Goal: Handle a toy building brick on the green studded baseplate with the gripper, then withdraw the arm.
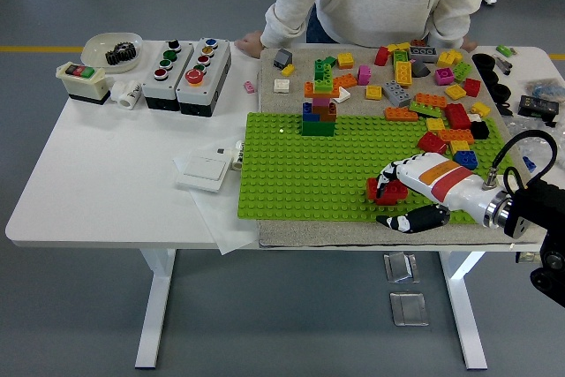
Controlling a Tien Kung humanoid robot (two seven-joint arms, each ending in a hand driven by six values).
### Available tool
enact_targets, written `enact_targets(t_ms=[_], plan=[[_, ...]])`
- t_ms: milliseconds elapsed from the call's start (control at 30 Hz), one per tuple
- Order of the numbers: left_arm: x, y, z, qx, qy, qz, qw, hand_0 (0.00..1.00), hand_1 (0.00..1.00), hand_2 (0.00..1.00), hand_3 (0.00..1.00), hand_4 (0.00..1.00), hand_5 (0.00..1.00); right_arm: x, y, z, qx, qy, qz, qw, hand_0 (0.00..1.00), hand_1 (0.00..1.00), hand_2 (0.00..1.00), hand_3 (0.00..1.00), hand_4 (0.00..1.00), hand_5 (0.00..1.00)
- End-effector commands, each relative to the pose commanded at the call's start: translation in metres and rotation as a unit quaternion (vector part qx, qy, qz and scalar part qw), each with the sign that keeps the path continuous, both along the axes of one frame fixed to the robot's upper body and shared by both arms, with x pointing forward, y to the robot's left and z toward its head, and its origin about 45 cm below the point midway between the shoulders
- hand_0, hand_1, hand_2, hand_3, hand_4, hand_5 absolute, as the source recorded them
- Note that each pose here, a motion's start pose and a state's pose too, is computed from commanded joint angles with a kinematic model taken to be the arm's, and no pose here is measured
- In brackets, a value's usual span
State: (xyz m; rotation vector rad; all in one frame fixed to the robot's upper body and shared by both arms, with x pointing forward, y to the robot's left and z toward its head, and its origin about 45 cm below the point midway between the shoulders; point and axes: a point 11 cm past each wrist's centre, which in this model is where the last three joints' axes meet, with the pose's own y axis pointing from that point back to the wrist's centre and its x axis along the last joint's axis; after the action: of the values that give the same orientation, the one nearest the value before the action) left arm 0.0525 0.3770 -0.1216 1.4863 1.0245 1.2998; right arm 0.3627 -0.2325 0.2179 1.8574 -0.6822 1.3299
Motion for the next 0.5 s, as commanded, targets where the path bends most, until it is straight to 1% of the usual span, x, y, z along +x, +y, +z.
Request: enact_targets(t_ms=[500], plan=[[0.0008,-0.0005,0.0,0.0,-0.001,0.0,1.0,0.778,0.716,0.677,0.565,0.589,0.608,-0.0012,-0.002,-0.0052,-0.004,0.005,-0.001,1.0,0.677,0.661,0.695,0.554,0.755,0.485]])
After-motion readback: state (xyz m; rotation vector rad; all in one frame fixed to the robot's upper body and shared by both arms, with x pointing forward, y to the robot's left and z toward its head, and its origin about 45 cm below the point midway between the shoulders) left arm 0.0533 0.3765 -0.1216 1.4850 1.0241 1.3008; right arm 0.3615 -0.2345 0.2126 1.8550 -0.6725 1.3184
